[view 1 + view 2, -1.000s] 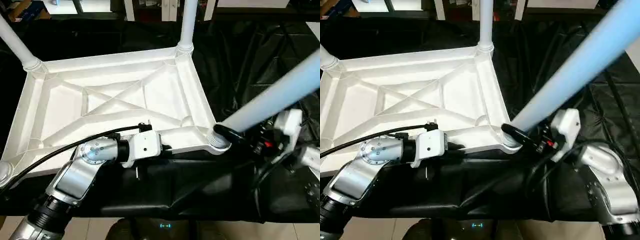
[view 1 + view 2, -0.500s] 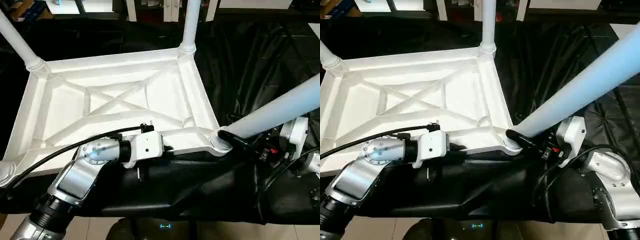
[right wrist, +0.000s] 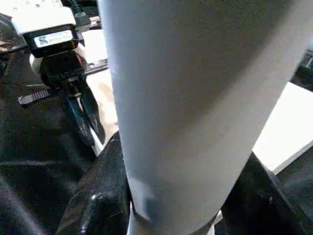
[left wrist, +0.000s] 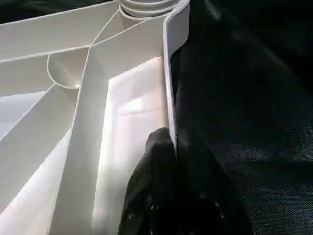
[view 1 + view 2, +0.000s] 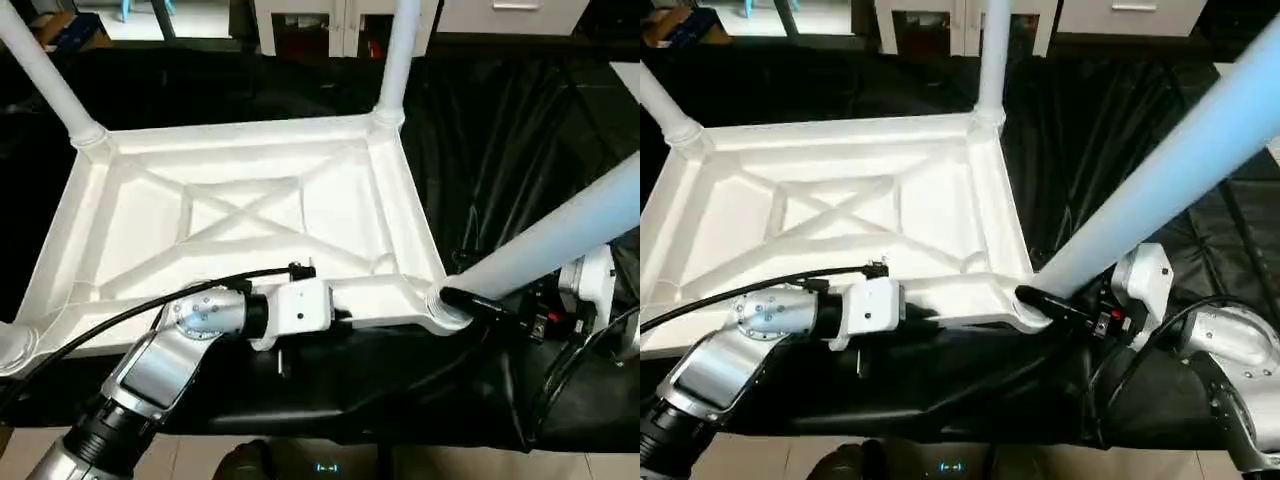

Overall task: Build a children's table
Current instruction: Insert table leg to table base

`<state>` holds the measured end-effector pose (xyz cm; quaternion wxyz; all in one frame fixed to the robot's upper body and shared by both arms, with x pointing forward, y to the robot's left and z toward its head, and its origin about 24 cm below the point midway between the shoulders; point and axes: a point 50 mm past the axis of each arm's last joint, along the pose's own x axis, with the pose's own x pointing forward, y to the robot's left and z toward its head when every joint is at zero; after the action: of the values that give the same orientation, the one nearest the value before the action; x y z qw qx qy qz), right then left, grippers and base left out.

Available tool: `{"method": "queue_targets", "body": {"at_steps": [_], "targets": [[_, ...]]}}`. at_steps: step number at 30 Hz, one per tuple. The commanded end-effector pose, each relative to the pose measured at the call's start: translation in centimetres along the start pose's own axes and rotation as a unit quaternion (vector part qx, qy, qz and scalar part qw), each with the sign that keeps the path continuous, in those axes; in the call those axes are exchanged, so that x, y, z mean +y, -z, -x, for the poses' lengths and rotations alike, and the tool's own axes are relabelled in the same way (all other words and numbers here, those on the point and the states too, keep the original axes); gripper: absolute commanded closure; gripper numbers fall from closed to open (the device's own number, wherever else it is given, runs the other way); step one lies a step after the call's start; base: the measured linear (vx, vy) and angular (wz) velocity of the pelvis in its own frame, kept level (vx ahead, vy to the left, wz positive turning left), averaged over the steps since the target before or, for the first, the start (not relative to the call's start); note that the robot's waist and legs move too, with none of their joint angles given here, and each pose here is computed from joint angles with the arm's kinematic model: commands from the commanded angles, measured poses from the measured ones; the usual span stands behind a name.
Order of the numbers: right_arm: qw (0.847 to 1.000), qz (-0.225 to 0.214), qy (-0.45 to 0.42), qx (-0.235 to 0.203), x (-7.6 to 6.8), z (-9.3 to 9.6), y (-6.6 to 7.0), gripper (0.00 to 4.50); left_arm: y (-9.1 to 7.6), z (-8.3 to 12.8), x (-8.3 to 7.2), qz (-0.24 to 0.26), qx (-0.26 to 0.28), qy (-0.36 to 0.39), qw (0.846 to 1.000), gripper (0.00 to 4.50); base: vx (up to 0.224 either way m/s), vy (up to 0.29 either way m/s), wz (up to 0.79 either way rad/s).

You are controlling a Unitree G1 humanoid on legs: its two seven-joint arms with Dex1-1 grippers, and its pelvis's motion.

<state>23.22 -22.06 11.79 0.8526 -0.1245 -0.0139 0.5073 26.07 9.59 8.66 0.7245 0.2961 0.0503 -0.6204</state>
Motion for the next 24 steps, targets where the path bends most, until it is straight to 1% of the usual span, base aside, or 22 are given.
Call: {"method": "queue_targets", "body": {"at_steps": [1,4,9,12,13,17,19,21,22,24], "targets": [[0.987,-0.114,-0.062,0.095,2.9,0.1,4.6,2.66,1.1,-0.7,-1.1,0.037,-0.005,0.01,0.999,4.5,0.0,0.0,0.0],[0.986,-0.106,-0.081,0.103,2.9,-0.2,4.7,2.66,1.1,-0.8,-1.0,0.037,-0.005,0.011,0.999,4.5,0.0,0.0,0.0],[0.983,-0.113,-0.094,0.108,2.9,-0.6,4.7,2.66,1.1,-0.8,-1.0,0.037,-0.004,0.01,0.999,4.5,0.0,0.0,0.0],[0.982,-0.14,-0.085,0.091,2.7,-1.1,4.6,2.66,1.1,-0.8,-1.0,0.038,-0.004,0.01,0.999,4.5,0.0,0.0,0.0],[0.981,-0.168,-0.069,0.073,2.4,-1.5,4.5,2.66,1.1,-0.8,-1.0,0.038,-0.004,0.01,0.999,4.5,0.0,0.0,0.0],[0.978,-0.185,-0.065,0.069,2.3,-1.6,4.6,2.66,1.1,-0.8,-1.0,0.039,-0.004,0.01,0.999,4.5,0.0,0.0,0.0],[0.974,-0.204,-0.064,0.073,2.3,-1.5,5.0,2.66,1.1,-0.8,-1.0,0.039,-0.004,0.011,0.999,4.5,0.0,0.0,0.0],[0.973,-0.21,-0.063,0.076,2.2,-1.4,5.1,2.66,1.1,-0.8,-1.0,0.038,-0.004,0.011,0.999,4.5,0.0,0.0,0.0],[0.971,-0.221,-0.055,0.075,2.1,-1.4,5.2,2.66,1.1,-0.7,-1.0,0.038,-0.003,0.011,0.999,4.5,0.0,0.0,0.0],[0.97,-0.224,-0.052,0.075,2.0,-1.3,5.2,2.66,1.1,-0.7,-1.0,0.038,-0.003,0.011,0.999,4.5,0.0,0.0,0.0]]}}
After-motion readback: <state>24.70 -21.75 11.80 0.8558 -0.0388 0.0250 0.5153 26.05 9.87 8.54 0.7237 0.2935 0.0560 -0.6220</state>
